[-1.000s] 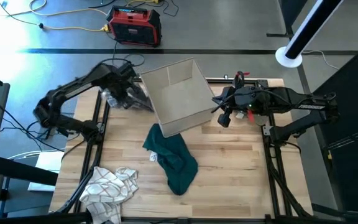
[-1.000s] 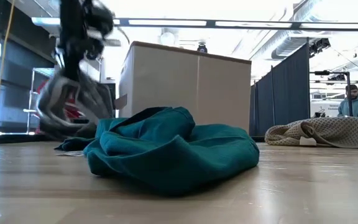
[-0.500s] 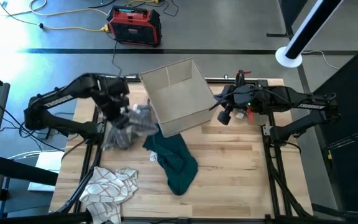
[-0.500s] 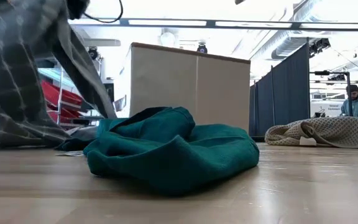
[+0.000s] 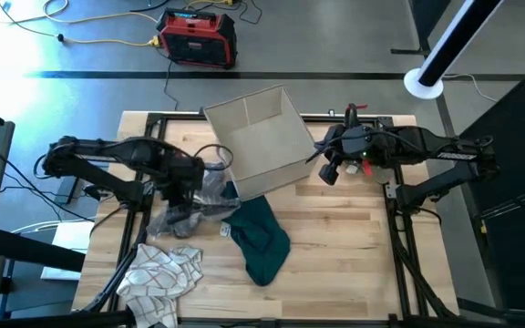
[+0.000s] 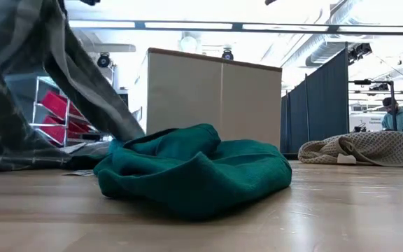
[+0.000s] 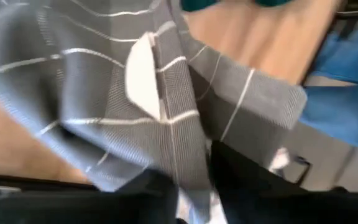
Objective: Fold towel
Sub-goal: Fold the green towel
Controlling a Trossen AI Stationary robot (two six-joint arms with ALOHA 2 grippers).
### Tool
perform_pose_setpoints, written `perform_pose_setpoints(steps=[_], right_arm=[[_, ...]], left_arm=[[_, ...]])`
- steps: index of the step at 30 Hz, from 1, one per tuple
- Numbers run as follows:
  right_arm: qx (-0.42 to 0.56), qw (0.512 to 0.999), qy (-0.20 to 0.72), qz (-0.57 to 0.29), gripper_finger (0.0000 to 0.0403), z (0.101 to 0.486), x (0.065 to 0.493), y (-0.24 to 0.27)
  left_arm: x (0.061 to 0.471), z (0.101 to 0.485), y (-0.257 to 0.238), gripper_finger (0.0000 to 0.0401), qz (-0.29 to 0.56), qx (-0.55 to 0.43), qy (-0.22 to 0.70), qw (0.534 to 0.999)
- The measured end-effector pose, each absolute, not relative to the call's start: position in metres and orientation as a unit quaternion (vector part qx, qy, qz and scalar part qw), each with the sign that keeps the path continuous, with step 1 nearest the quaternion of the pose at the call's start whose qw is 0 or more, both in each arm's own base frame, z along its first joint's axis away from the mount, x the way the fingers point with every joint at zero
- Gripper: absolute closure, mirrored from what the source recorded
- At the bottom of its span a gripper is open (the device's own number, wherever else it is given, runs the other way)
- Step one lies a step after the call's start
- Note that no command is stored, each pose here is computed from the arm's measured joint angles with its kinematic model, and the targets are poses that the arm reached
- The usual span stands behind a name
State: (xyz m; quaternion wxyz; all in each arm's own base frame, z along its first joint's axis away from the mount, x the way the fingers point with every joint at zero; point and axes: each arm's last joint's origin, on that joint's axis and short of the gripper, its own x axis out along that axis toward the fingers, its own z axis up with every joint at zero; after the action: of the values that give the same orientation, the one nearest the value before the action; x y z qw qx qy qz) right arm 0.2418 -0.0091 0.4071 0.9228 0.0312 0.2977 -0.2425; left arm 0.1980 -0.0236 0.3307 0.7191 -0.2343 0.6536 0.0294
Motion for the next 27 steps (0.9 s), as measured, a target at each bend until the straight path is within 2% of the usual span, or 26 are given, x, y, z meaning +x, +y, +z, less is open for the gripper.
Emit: perform_pose_setpoints(steps=[5, 9, 14, 18, 23, 27], right_arm=[[0.083, 0.926, 0.281, -0.238, 0.0402, 0.409, 0.244, -0.023], [0.125, 0.914, 0.271, -0.274, 0.0384, 0.409, 0.242, -0.041], [0.210, 0.888, 0.272, -0.306, 0.0322, 0.399, 0.249, -0.076], [0.234, 0.870, 0.319, -0.294, 0.0262, 0.376, 0.267, -0.099], [0.239, 0.845, 0.357, -0.318, 0.0204, 0.346, 0.287, -0.129], [0.247, 0.819, 0.378, -0.353, 0.0180, 0.323, 0.297, -0.154]], left_arm=[[0.207, 0.323, -0.028, 0.0234, 0.028, -0.192, 0.665, 0.721], [0.212, 0.320, -0.032, 0.0197, 0.016, -0.171, 0.669, 0.723], [0.209, 0.322, -0.031, 0.0192, -0.009, -0.116, 0.664, 0.739], [0.200, 0.324, -0.034, 0.0193, 0.009, -0.129, 0.651, 0.748], [0.189, 0.298, -0.042, 0.0192, 0.016, -0.081, 0.691, 0.719], [0.183, 0.275, -0.039, 0.0192, 0.058, -0.038, 0.714, 0.696]])
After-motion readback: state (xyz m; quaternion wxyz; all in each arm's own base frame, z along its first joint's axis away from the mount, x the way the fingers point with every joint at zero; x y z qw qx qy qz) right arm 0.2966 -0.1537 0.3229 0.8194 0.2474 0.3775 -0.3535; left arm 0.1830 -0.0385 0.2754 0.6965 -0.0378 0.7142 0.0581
